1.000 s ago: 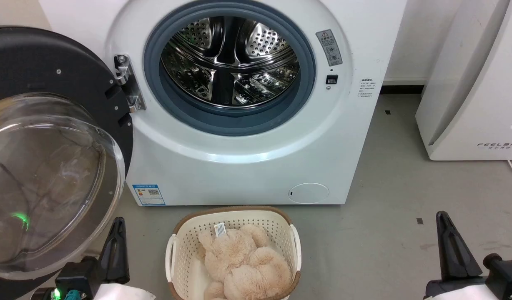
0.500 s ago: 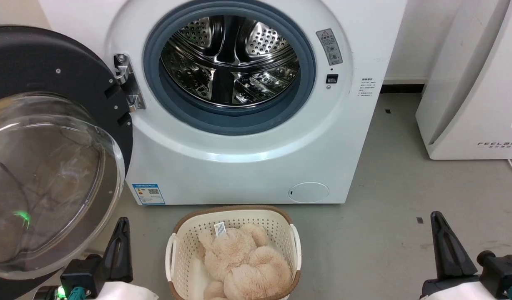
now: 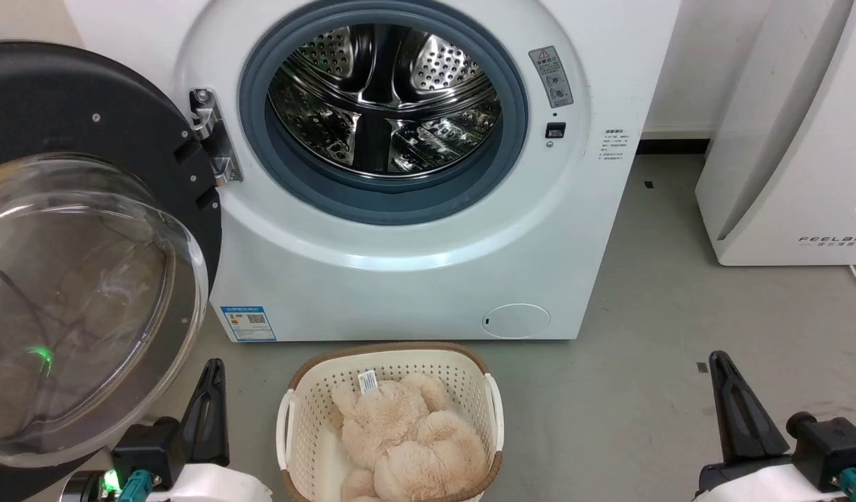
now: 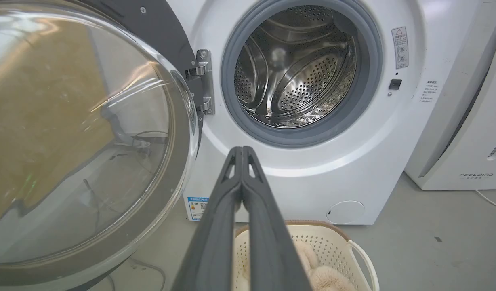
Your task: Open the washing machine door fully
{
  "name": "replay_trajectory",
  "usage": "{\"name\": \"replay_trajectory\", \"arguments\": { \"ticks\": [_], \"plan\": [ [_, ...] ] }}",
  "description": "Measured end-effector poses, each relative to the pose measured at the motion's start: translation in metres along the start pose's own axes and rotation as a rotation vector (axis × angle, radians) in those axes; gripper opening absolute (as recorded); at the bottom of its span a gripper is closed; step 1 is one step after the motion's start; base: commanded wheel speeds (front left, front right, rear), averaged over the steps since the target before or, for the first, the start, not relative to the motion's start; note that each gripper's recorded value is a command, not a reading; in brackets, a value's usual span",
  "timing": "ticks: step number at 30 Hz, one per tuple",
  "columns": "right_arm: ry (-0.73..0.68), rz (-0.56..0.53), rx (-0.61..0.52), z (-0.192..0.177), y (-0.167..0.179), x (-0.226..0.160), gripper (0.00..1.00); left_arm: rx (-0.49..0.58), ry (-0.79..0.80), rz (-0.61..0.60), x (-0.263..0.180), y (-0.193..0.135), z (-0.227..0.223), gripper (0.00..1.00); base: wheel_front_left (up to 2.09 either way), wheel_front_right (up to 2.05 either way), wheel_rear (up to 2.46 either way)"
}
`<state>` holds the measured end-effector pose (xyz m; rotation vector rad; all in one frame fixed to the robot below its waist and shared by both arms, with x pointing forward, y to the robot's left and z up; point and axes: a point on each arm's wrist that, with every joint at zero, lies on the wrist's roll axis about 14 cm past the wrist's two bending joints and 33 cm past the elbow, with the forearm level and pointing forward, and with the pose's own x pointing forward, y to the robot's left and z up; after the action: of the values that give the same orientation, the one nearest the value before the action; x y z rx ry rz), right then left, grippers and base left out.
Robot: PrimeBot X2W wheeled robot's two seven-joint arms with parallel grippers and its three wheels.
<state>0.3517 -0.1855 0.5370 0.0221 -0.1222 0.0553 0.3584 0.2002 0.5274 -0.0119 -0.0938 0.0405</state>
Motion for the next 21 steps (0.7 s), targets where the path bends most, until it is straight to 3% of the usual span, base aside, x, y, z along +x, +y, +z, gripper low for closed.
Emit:
{"name": "replay_trajectory", "arguments": {
  "ticks": [21],
  "plan": [
    [0.043,0.02,-0.014,-0.0061,0.0061,0.0033,0.0,0.015,0.031,-0.012,0.0027,-0.0056,-0.0023,0.0,0.0,0.0,0.0]
  ]
}}
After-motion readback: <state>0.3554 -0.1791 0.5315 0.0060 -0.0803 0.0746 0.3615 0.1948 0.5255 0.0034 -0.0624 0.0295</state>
